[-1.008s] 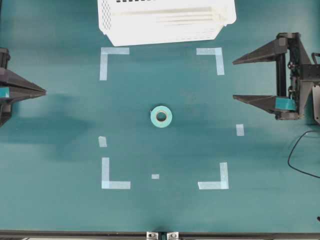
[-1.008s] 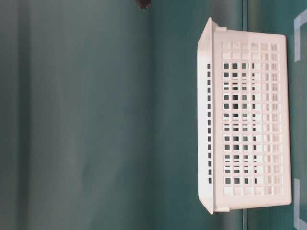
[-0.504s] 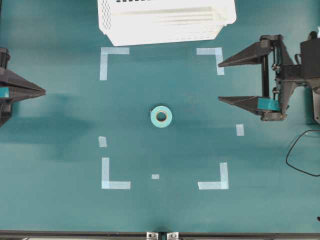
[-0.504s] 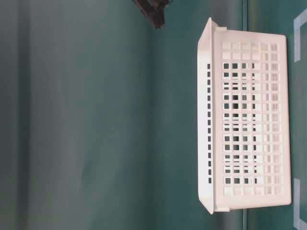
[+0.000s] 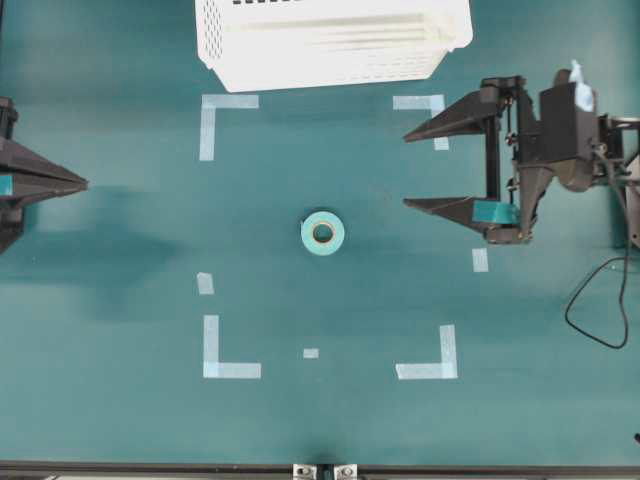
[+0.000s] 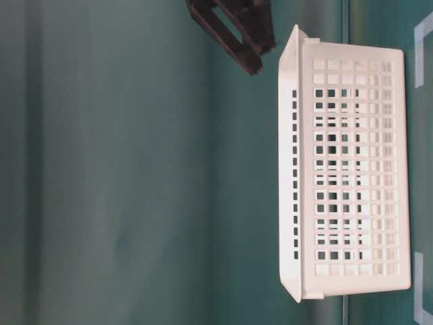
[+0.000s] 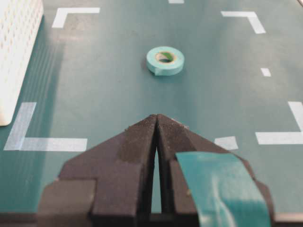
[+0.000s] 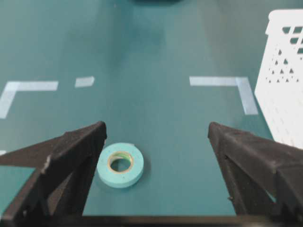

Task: Put the tape in the middle into the white basket.
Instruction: 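Move the open right gripper left toward the teal tape roll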

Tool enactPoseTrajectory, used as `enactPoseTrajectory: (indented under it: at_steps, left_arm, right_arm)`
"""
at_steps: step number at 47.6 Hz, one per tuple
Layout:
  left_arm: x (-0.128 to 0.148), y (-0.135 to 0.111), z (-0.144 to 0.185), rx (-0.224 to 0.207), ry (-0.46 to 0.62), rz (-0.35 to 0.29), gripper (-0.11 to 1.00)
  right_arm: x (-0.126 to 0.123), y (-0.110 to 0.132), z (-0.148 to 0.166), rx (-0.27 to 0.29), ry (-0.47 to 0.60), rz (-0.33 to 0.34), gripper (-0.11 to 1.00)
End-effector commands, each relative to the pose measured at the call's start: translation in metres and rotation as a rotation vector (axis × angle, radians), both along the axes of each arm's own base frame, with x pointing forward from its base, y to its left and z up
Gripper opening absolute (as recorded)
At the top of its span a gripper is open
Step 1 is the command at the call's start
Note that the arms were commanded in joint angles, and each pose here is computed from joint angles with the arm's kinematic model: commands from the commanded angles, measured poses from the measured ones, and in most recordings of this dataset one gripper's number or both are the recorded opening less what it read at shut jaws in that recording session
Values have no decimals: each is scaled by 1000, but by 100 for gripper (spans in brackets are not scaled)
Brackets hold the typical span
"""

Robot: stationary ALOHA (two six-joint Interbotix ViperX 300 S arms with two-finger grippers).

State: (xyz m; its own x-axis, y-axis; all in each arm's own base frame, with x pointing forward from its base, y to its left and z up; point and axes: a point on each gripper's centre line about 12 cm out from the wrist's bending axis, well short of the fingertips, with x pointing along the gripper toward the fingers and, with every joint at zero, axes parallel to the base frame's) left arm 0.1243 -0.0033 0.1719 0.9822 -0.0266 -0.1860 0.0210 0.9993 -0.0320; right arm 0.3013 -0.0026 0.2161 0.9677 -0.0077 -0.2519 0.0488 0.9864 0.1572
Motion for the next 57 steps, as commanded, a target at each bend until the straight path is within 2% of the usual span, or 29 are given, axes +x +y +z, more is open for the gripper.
enactPoseTrajectory:
  at_steps: [1, 10, 22, 57]
  left_arm:
    - [1, 0, 5, 1, -12, 0, -11]
    - [1, 0, 4, 1, -11, 0, -11]
    - [1, 0, 5, 1, -12, 0, -11]
    - [1, 0, 5, 3, -12, 0, -11]
  right_arm:
    - [8, 1, 7, 4, -9, 2, 100]
    - [18, 2, -2, 7, 43, 4, 100]
    - [27, 2, -17, 43, 106, -6, 100]
    - [57, 11, -47, 54, 250, 10, 100]
